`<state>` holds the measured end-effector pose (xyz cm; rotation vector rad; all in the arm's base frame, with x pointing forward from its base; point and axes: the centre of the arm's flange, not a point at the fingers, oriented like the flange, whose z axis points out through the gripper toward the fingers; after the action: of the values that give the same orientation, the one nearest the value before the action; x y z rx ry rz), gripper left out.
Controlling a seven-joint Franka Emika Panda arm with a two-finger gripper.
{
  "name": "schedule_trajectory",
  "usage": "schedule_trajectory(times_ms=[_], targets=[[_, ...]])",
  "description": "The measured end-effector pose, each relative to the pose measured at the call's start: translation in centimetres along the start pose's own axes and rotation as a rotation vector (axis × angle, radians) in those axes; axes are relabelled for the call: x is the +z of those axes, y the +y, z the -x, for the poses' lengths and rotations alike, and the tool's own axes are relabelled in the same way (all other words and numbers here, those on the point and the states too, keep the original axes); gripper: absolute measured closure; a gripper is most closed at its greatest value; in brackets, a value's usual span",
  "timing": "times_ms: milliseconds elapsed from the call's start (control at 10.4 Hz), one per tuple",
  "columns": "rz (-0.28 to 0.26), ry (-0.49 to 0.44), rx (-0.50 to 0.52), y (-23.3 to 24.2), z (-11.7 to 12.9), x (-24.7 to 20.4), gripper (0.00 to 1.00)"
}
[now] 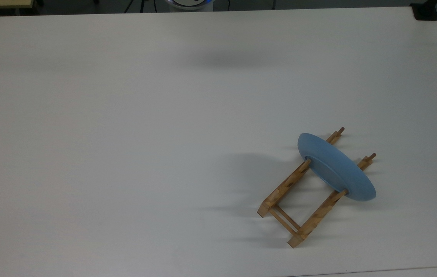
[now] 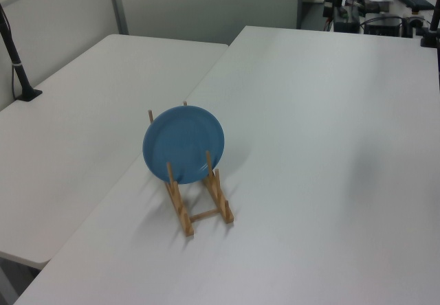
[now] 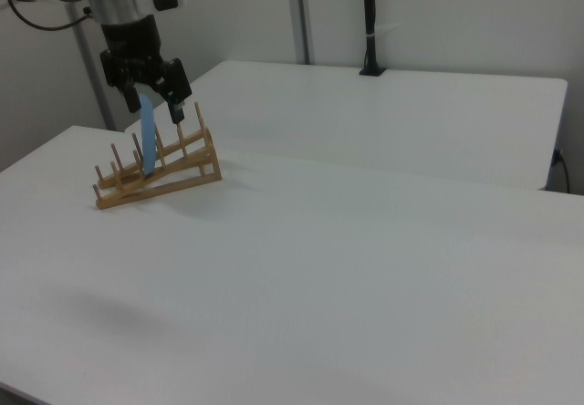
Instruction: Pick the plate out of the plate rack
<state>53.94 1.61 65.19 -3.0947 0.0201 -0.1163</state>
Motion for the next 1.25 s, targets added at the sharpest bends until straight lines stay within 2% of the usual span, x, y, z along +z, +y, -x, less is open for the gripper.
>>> schedule_trajectory(times_ms=[959, 1151, 1247], targets=[[0.000, 0.000, 0.000, -0.02, 0.00, 0.00, 0.00], [0.000, 0.000, -0.066, 0.02, -0.01, 0.02, 0.00], [0.000, -0.003, -0.164, 0.15, -0.03, 0.13, 0.00]])
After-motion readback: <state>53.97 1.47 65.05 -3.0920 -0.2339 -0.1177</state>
